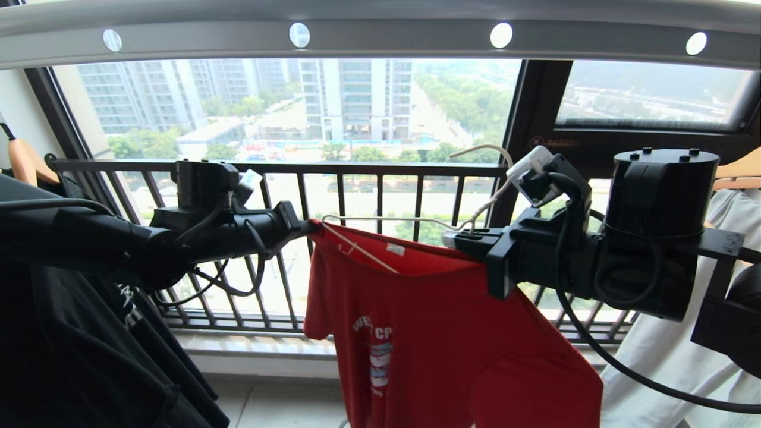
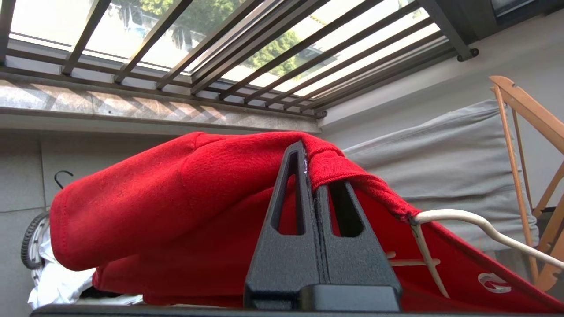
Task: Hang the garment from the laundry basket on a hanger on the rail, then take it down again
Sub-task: Take the clothes off the clothes rack
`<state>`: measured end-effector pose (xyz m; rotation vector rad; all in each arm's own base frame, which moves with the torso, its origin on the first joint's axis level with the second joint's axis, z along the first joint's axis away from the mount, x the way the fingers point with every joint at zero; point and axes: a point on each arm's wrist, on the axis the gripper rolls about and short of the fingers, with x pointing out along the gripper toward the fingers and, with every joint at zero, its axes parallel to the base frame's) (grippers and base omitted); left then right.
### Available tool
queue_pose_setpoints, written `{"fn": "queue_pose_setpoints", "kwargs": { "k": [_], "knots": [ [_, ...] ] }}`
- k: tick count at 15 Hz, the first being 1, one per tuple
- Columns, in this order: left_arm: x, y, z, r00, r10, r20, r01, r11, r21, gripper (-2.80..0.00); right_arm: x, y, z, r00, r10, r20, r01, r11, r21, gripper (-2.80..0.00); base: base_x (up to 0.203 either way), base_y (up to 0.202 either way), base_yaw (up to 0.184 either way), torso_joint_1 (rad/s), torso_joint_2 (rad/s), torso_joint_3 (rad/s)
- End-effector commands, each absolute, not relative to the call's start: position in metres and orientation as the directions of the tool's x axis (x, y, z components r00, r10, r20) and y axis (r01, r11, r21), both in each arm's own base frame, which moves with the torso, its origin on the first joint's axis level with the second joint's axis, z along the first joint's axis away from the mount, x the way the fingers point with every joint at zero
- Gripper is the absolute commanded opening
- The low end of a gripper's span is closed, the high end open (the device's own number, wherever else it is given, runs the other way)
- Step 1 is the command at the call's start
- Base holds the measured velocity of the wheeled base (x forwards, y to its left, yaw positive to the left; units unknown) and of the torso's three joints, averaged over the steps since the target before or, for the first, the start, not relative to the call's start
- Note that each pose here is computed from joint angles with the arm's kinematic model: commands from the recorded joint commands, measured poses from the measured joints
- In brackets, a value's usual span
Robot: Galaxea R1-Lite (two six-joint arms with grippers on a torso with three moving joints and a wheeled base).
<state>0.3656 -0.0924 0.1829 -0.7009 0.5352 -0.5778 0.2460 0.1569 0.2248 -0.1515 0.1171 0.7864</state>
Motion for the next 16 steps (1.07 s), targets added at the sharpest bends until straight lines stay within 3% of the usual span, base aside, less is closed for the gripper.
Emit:
{"fn": "queue_pose_setpoints", "kwargs": {
  "k": [1,10,13,16],
  "knots": [
    [0.368,-0.099,0.175,0.701,-0.660,-0.272,0.301,0.619,-0.725,-2.80,0.246,0.157,0.225,0.699,0.697,-0.158,-0.713,0.695,-0.093,-2.80,0.000,0.000,0.000,0.000,0.00,0.000],
    [0.345,-0.133,0.165,0.623,-0.702,-0.345,0.363,0.650,-0.667,-2.80,0.255,0.159,0.227,0.710,0.688,-0.149,-0.701,0.711,-0.058,-2.80,0.000,0.000,0.000,0.000,0.00,0.000],
    [0.339,-0.147,0.158,0.637,-0.658,-0.401,0.379,0.721,-0.580,-2.80,0.260,0.159,0.233,0.720,0.682,-0.128,-0.687,0.727,0.003,-2.80,0.000,0.000,0.000,0.000,0.00,0.000],
    [0.331,-0.146,0.168,0.641,-0.664,-0.386,0.393,0.716,-0.577,-2.80,0.270,0.162,0.232,0.736,0.673,-0.077,-0.673,0.739,0.026,-2.80,0.000,0.000,0.000,0.000,0.00,0.000]
  ]
}}
